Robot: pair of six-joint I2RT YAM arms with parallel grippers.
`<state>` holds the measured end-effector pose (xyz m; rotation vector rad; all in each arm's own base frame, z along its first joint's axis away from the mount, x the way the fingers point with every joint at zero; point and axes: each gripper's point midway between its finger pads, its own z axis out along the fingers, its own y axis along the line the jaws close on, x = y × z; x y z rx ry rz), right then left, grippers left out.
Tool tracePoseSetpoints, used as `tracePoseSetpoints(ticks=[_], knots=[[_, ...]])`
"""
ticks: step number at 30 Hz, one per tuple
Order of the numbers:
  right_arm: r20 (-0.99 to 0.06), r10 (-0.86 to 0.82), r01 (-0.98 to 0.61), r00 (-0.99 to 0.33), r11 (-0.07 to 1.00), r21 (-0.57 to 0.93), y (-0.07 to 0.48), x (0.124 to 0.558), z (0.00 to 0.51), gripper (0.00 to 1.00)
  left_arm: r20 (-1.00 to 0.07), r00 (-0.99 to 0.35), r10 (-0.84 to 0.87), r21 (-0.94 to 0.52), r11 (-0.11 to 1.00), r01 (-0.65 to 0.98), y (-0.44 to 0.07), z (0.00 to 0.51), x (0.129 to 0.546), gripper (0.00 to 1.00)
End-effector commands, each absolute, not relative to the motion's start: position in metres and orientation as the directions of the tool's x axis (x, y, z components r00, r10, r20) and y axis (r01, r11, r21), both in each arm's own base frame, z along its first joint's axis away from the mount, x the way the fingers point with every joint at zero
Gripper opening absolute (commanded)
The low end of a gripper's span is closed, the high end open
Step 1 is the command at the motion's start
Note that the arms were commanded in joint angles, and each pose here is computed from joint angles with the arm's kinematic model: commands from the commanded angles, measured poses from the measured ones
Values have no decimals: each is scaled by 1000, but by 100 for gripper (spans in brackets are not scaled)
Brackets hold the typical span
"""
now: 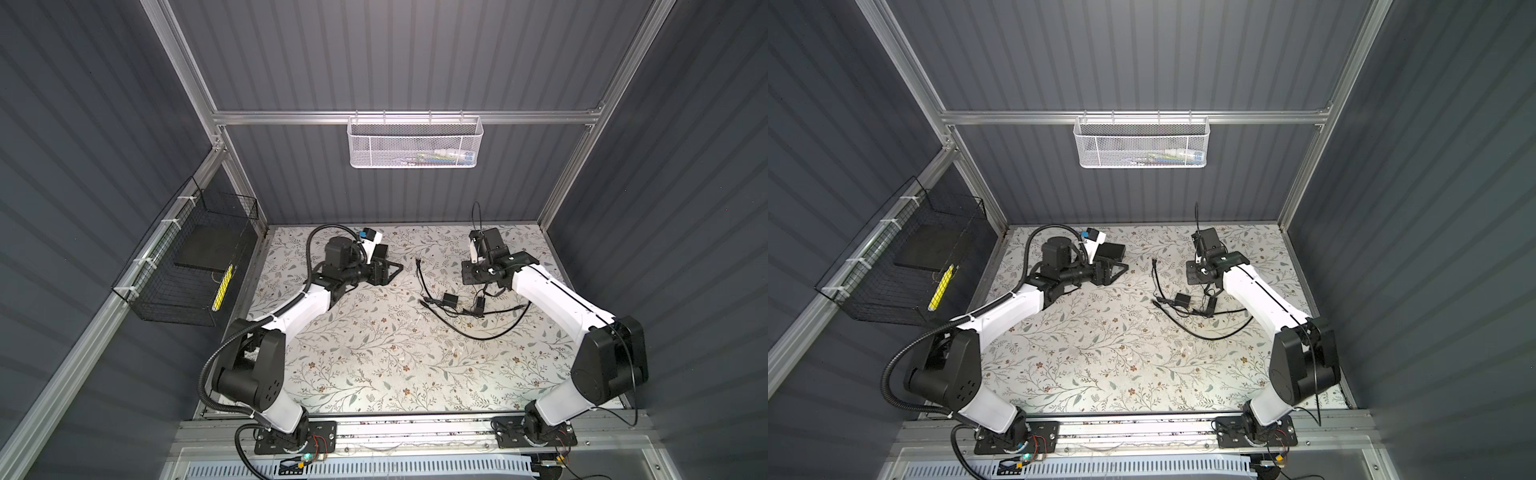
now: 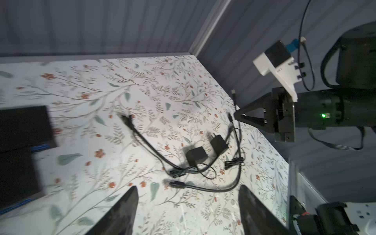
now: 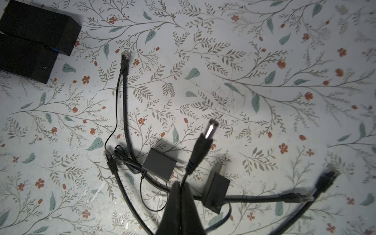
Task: Insert the plug into the switch port
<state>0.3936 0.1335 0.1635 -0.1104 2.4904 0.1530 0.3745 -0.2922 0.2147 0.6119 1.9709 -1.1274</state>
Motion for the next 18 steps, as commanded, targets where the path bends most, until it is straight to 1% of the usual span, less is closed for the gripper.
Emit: tracePoseSetpoints(ticks=[1,3,10,15,18], knots=[[-682,118,-141,-721,940,312,164,401,190,0,-800,-601,7,-556,371,744,-328,212,362,77],[-688,135,-165,-713,921,352,171,399,195,1,-785,-619,9,-582,331,743,-344,204,359,77],[-695,144,-211,-704,892,399,179,393,194,3,-771,-636,25,-620,197,759,-390,193,346,77],[-672,156,-209,-724,879,429,184,391,184,3,-769,-640,8,-634,127,763,-413,193,341,77],[-663,167,-206,-730,871,446,186,392,180,3,-769,-640,7,-635,108,765,-423,190,340,77]])
